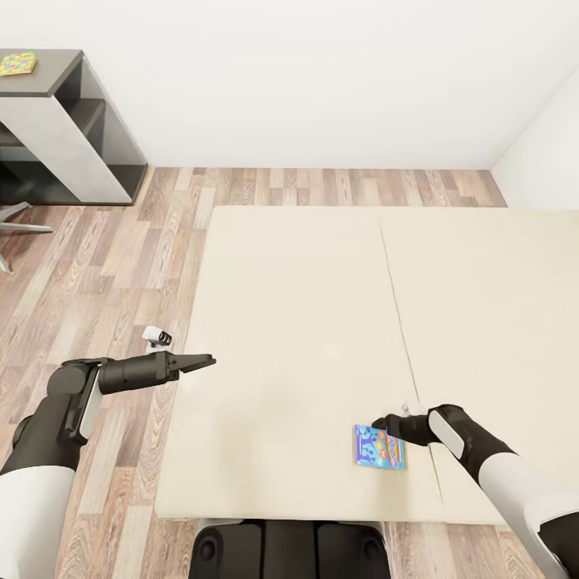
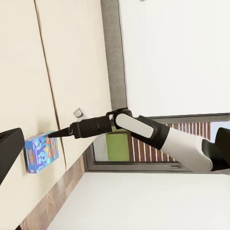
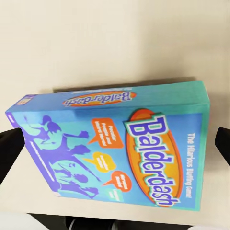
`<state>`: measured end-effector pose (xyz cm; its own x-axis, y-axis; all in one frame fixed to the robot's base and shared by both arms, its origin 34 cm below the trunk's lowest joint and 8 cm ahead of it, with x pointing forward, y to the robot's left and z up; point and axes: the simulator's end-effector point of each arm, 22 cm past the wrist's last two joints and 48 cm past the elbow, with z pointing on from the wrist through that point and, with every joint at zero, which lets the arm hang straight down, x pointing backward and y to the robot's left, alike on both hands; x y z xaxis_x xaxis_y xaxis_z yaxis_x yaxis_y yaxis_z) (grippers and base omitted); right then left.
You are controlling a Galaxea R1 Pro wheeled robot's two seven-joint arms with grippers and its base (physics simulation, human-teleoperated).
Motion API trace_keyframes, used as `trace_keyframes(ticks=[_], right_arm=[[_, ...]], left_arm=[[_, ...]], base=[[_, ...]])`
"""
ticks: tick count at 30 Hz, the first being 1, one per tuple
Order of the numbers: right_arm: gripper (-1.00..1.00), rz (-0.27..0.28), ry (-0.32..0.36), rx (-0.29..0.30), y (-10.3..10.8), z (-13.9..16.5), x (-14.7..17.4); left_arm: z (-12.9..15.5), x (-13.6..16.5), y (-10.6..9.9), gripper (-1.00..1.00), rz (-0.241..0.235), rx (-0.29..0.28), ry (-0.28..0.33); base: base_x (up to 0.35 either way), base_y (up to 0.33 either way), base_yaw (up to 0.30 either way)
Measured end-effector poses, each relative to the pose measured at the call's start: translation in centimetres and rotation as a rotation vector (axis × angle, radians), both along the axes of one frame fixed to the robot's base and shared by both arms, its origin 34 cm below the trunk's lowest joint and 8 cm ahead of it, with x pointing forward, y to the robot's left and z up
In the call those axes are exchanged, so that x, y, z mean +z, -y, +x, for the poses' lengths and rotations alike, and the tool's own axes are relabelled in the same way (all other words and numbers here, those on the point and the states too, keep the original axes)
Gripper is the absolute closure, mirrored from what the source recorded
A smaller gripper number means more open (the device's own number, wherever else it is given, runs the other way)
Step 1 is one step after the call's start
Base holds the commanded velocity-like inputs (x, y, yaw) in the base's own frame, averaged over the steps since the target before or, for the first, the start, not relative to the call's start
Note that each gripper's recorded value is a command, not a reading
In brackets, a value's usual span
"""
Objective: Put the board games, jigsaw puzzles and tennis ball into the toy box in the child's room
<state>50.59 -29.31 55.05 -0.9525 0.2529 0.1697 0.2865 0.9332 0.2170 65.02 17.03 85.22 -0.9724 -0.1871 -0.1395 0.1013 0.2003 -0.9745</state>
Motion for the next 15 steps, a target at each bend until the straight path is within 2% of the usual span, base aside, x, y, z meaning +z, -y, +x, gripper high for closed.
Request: trace_keyframes(ticks=[15], right_arm=[[-1.0, -0.002, -0.011, -0.001, 0.12, -0.5, -0.3]], left_arm=[[-0.11, -0.34, 0.09, -1.0, -0.001, -0.001, -0.007]], base=[[0.0, 0.0, 0.0]])
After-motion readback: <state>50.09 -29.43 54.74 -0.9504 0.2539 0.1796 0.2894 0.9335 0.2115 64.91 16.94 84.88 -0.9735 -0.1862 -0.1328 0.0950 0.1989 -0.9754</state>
